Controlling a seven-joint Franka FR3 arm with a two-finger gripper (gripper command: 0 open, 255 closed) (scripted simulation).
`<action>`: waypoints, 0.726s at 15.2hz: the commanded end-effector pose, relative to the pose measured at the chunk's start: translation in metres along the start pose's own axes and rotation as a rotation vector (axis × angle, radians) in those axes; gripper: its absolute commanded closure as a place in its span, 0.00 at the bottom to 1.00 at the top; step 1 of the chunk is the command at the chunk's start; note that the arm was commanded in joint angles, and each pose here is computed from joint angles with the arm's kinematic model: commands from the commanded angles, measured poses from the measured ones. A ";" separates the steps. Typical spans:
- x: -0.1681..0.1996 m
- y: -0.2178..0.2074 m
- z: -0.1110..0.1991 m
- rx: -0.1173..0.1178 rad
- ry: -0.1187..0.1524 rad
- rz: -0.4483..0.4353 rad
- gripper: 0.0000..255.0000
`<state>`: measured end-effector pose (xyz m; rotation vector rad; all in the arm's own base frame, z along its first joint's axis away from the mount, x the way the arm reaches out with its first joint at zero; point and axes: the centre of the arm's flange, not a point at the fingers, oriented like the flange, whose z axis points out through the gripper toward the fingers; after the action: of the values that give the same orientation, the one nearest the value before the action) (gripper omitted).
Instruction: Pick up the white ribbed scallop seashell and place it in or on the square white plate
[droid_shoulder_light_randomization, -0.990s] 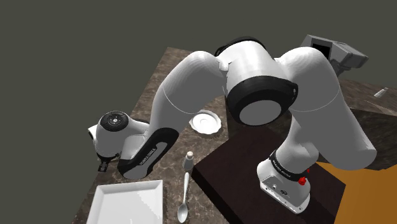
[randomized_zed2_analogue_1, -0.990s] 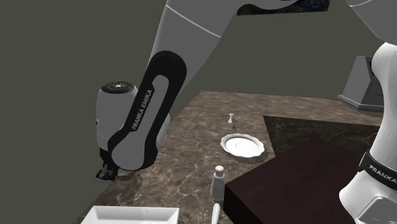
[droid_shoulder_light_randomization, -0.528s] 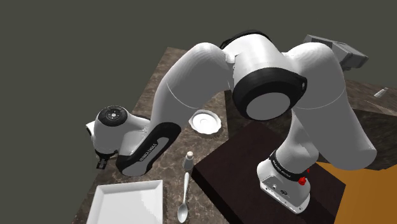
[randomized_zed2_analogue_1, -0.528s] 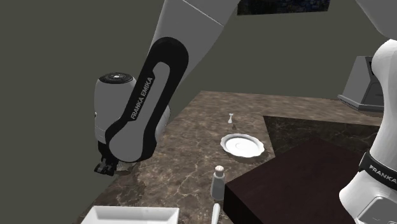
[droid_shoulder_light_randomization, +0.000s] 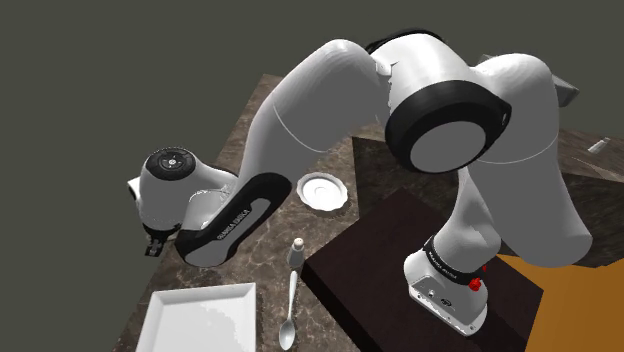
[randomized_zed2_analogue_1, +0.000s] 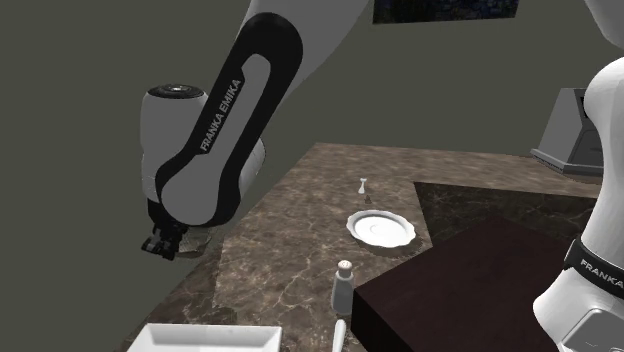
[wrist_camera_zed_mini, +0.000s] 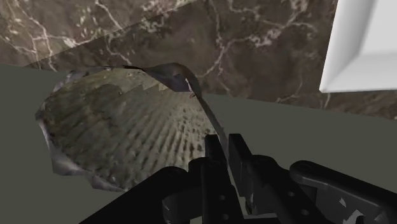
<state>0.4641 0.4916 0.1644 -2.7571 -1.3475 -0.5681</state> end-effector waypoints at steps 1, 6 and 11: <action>0.002 0.001 -0.010 0.000 0.000 0.000 1.00; 0.003 -0.008 -0.031 0.000 0.000 0.000 1.00; -0.020 -0.064 -0.056 0.000 0.000 0.000 1.00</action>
<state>0.3991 0.5053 0.2009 -2.7562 -1.3500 -0.5683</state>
